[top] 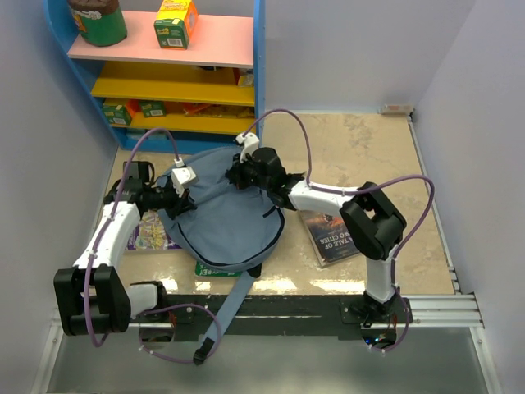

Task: Pack the student bag
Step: Zip the student bag at the center of the board.

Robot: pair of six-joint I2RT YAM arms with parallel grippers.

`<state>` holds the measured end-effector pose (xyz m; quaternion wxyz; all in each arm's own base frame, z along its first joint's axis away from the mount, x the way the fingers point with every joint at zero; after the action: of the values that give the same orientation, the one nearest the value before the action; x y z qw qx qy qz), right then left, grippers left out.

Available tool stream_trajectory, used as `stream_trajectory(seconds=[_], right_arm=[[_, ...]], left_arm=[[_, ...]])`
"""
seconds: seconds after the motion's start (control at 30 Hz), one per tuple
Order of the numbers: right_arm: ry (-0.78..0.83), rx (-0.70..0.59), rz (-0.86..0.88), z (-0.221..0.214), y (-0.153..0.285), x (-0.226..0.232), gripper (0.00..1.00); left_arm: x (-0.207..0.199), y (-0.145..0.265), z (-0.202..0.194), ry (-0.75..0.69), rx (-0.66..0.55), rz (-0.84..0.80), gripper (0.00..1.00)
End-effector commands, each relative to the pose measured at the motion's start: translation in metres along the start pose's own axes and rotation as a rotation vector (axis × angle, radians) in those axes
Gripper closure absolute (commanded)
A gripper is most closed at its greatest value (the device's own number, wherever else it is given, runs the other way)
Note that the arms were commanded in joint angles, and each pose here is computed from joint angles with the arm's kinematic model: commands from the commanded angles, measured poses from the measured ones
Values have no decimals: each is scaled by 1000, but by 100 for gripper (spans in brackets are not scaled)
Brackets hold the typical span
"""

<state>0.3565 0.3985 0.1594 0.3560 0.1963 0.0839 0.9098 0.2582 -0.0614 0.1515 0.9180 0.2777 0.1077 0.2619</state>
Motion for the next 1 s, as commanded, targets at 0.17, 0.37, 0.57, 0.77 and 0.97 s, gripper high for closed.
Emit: stream_trajectory(seconds=[0.17, 0.37, 0.57, 0.77, 0.97], right_arm=[[49, -56, -363, 27, 11, -99, 100], [68, -24, -535, 12, 18, -128, 100], [61, -46, -605, 9, 32, -136, 99], [51, -106, -527, 22, 43, -122, 73], [33, -99, -429, 20, 41, -108, 58]], left_arm=[[-6, 14, 12, -28, -3, 4, 100], [-6, 14, 10, -38, 5, 8, 100], [-1, 15, 14, -45, 7, 26, 100], [10, 18, 27, -15, -12, 82, 93], [7, 15, 51, -3, -26, 71, 48]])
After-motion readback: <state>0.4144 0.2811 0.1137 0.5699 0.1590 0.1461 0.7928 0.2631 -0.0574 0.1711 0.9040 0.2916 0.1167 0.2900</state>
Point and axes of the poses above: each gripper's point midway between its finger pads, its own y axis back along the fingers, its own x axis along the line the jaws close on, z = x × y, the point moved 4 cm from there along y, back along the fingers, and after that the axes turned 1 degree about y, right-handed, at the moved point
